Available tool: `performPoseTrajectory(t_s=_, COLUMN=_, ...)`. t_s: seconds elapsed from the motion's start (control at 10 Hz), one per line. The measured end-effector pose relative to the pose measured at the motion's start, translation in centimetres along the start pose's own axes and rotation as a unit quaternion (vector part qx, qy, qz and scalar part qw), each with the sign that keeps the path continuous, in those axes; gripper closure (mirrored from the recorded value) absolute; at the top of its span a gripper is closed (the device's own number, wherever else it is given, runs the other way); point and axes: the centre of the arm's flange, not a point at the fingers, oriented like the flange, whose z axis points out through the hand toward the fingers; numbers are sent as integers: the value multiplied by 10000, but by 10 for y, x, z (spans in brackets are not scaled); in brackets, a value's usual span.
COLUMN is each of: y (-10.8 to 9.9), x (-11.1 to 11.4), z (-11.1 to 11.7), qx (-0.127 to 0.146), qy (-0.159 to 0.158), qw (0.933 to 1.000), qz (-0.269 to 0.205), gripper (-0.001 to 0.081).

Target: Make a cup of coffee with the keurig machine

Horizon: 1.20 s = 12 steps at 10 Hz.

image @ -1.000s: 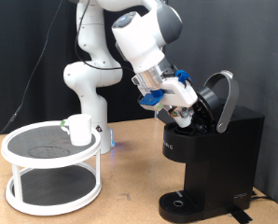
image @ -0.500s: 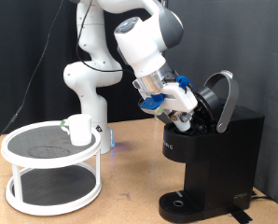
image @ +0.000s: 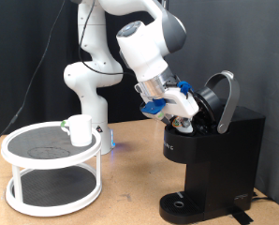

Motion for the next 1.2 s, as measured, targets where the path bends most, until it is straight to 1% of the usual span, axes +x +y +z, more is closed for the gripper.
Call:
performPoseTrajectory(t_s=0.3, y=-1, x=1, z=5, qx=-21, qy=40, qw=10000, qz=17, gripper=426)
performPoseTrajectory(t_s=0.4, y=-2, x=-1, z=5, qx=1, qy=14, qw=10000, qz=24, gripper=240)
performPoseTrajectory(t_s=0.5, y=-2, x=-2, z=5, qx=2, qy=3, qw=10000, qz=27, gripper=240)
performPoseTrajectory(t_s=0.6, y=-2, x=-2, z=4, qx=1, qy=-7, qw=10000, qz=33, gripper=111)
performPoseTrajectory(t_s=0.7, y=-2, x=-2, z=4, qx=-7, qy=-21, qw=10000, qz=36, gripper=78)
performPoseTrajectory(t_s=1.0, y=-1, x=1, z=-1, qx=-163, qy=-68, qw=9998, qz=82, gripper=73)
performPoseTrajectory(t_s=1.2, y=-2, x=6, z=-13, qx=-231, qy=-172, qw=9995, qz=94, gripper=72)
